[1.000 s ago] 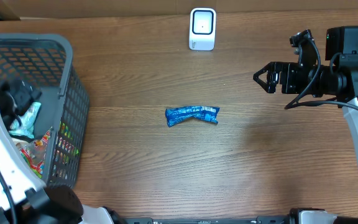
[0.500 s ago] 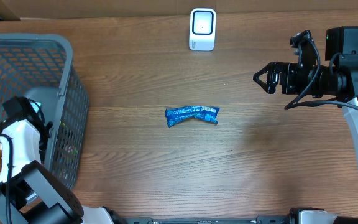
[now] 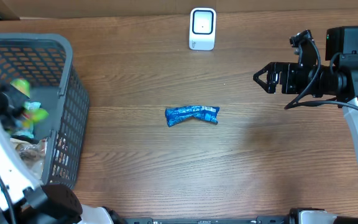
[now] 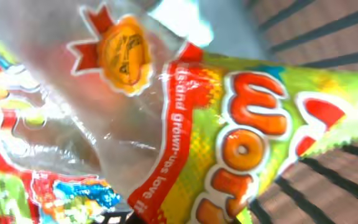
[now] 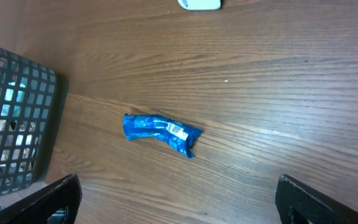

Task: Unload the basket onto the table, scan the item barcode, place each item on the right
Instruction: 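Reach the left gripper into the basket and grasp the Haribo bag, then place the Haribo bag on the table beside the blue bar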

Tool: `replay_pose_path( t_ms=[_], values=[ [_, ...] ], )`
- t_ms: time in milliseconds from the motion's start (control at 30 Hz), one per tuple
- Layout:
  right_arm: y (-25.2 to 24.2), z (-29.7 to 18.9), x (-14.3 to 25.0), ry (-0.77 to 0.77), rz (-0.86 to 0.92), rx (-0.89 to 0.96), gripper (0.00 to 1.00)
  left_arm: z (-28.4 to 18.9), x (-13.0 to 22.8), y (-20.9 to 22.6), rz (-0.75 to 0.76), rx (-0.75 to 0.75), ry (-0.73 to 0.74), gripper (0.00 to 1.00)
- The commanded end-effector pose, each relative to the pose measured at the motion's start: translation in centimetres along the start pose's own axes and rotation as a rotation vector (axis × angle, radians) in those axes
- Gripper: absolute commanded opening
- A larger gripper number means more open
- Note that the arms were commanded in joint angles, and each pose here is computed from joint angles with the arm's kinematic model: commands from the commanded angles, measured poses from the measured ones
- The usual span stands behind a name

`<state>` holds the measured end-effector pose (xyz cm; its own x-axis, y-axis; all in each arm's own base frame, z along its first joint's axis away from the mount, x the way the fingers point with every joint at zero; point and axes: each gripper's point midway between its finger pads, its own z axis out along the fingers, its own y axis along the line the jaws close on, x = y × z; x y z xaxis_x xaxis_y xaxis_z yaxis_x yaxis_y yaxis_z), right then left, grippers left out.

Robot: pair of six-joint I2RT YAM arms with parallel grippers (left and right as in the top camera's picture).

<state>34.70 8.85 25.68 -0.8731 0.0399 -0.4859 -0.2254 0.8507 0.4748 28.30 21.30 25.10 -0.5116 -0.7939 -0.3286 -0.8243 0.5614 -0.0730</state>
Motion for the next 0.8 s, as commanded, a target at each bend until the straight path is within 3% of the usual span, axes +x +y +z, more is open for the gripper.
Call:
replay_pose_path(
  t_ms=[0, 133, 333, 467, 567, 733, 767],
  values=[
    [0.4, -0.5, -0.8, -0.023, -0.019, -0.001, 1.00, -8.9, -1.7, -3.5, 0.154, 0.216, -0.168, 0.04],
    [0.4, -0.4, -0.8, -0.023, -0.019, -0.001, 1.00, -13.0, 1.3, -9.6, 0.372, 0.473, -0.174, 0.04],
    [0.4, -0.4, -0.7, -0.022, -0.019, -0.001, 1.00, -11.5, 10.4, -18.3, 0.701, 0.559, -0.011, 0.04],
    [0.4, -0.4, -0.8, -0.025, -0.020, -0.001, 1.00, -3.8, 18.8, -21.2, 0.875, 0.282, 0.092, 0.04],
    [0.4, -0.4, -0.8, -0.026, -0.021, -0.001, 1.00, 1.0, 24.0, -21.7, 0.909, 0.198, 0.160, 0.04],
    [0.4, -0.4, -0.8, -0.024, -0.020, 0.000, 1.00, 9.4, 28.9, -20.9, 0.773, 0.112, 0.238, 0.04],
    [0.4, -0.4, -0.8, -0.023, -0.020, 0.000, 1.00, 10.3, 29.2, -20.6, 0.755, 0.096, 0.249, 0.13]
  ],
)
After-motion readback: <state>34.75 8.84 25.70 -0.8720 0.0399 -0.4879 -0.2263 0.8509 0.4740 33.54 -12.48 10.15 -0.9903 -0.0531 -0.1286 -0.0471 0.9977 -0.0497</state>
